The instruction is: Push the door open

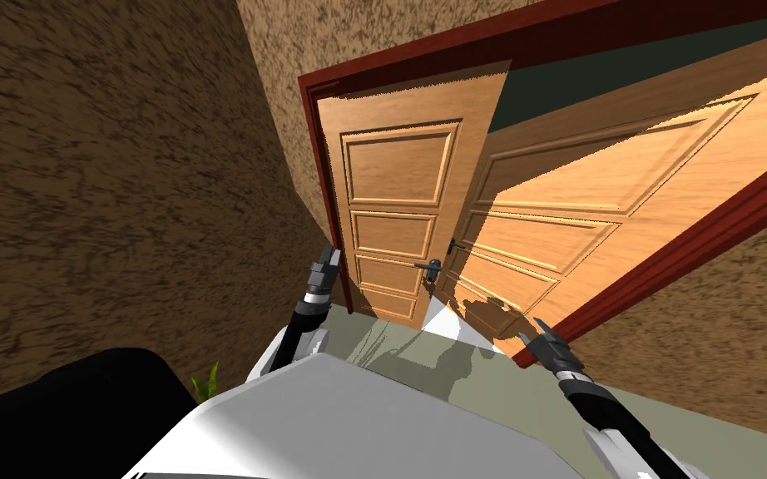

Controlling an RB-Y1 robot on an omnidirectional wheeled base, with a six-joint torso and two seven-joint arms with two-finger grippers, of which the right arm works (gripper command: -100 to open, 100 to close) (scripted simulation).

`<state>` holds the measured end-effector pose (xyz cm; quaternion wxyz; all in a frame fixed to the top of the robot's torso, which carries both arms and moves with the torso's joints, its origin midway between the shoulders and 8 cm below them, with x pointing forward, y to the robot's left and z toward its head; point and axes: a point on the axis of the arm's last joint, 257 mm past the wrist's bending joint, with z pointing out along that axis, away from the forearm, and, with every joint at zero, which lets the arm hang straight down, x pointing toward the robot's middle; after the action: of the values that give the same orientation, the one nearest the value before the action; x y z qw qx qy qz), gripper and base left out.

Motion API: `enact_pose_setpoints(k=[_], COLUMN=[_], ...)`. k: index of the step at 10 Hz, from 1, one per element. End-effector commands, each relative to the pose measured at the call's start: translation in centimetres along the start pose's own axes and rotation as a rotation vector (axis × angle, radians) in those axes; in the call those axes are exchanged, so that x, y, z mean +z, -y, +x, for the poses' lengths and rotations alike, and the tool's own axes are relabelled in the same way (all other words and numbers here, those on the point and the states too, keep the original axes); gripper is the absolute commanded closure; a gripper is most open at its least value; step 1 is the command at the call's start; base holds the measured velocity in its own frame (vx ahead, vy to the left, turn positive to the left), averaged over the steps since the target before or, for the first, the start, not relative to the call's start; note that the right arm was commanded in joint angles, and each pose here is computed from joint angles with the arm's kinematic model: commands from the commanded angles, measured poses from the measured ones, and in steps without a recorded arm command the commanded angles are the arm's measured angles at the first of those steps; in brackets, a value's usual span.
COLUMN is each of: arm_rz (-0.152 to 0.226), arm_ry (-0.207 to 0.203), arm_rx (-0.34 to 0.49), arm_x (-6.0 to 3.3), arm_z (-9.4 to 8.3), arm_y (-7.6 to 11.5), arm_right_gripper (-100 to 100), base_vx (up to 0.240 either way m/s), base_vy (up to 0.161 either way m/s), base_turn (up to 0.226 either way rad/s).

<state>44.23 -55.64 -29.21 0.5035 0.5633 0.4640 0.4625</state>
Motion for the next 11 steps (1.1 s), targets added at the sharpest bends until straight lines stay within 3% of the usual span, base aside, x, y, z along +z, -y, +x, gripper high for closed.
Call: enact_pose_setpoints(k=[1, 5, 7, 11], arm_rz=[0.016, 0.04, 0.058, 0.083], arm_ry=[0.031, 0.09, 0.138, 0.212], arm_rx=[0.017, 0.052, 0.081, 0.127], arm_x=[-0.5, -1.52, -2.41, -3.9], arm_z=[-1.9, -5.1, -7.6, -11.4], arm_y=[0.0, -0.4, -0.7, -1.4], arm_right_gripper=[-100, -100, -100, -100], base_vx=[-0.23, -0.186, -0.208, -0.1], base_vy=[-0.038, -0.032, -0.06, -0.088], base_turn=[-0.063, -0.045, -0.11, -0.086])
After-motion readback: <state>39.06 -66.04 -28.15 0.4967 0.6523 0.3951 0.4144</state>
